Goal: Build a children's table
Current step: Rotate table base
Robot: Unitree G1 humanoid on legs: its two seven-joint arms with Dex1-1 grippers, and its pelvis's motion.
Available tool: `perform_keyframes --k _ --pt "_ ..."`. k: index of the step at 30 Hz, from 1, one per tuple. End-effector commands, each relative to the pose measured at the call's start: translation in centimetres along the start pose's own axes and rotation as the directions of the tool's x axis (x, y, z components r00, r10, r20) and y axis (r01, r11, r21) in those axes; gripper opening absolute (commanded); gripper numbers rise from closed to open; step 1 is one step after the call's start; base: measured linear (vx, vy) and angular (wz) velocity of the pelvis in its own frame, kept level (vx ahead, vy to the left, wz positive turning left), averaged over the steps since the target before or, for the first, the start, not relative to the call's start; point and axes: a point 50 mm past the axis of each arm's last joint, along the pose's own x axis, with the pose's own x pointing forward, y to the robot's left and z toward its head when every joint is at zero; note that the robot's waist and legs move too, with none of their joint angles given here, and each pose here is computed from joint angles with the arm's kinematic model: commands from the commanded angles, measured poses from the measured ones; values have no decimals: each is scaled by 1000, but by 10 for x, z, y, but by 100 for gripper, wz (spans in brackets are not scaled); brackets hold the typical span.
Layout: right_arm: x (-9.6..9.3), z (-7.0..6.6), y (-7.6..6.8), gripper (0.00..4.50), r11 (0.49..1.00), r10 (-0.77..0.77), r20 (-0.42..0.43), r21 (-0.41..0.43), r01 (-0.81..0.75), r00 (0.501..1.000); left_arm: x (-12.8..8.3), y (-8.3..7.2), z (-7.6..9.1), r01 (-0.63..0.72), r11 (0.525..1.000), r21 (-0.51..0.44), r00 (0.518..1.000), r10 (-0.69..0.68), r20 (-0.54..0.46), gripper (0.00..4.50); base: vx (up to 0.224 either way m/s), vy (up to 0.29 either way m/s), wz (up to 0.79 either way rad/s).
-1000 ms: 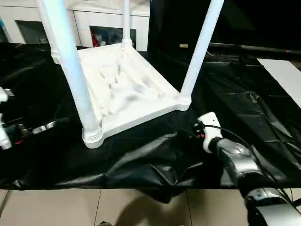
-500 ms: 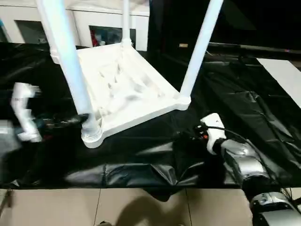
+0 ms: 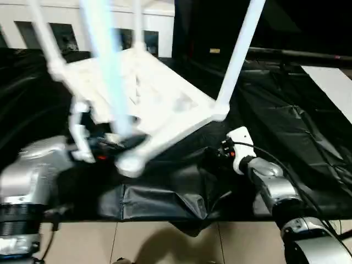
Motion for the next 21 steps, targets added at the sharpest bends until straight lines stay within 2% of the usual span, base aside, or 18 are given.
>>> perform_keyframes --k 1,5,6,8,10,14,16,21 --pt "1 -5 1 325 1000 -3 -37 -16 2 999 14 -10 10 86 995 41 996 -87 4 446 0 0 0" --pt "4 -2 7 325 999 18 -32 -27 -19 999 37 -22 13 185 981 50 982 -186 16 446 0 0 0" --pt "6 -1 10 325 999 35 -22 -36 -36 999 50 -27 13 224 973 49 974 -225 20 446 0 0 0" --pt "6 0 10 325 999 37 -21 -37 -38 999 51 -27 12 227 973 50 973 -228 21 446 0 0 0" --pt "8 2 16 325 997 66 -6 -47 -66 998 69 -32 9 265 963 56 964 -266 5 446 0 0 0" --pt "12 4 25 325 993 110 5 -50 -109 994 95 -31 5 259 963 70 966 -259 -9 446 0 0 0" --pt "12 5 27 325 992 117 10 -51 -116 993 99 -31 5 259 963 76 966 -259 -12 446 0 0 0" --pt "14 11 38 325 982 185 61 -52 -182 981 130 -27 -2 195 969 151 980 -189 -54 446 0 0 0"
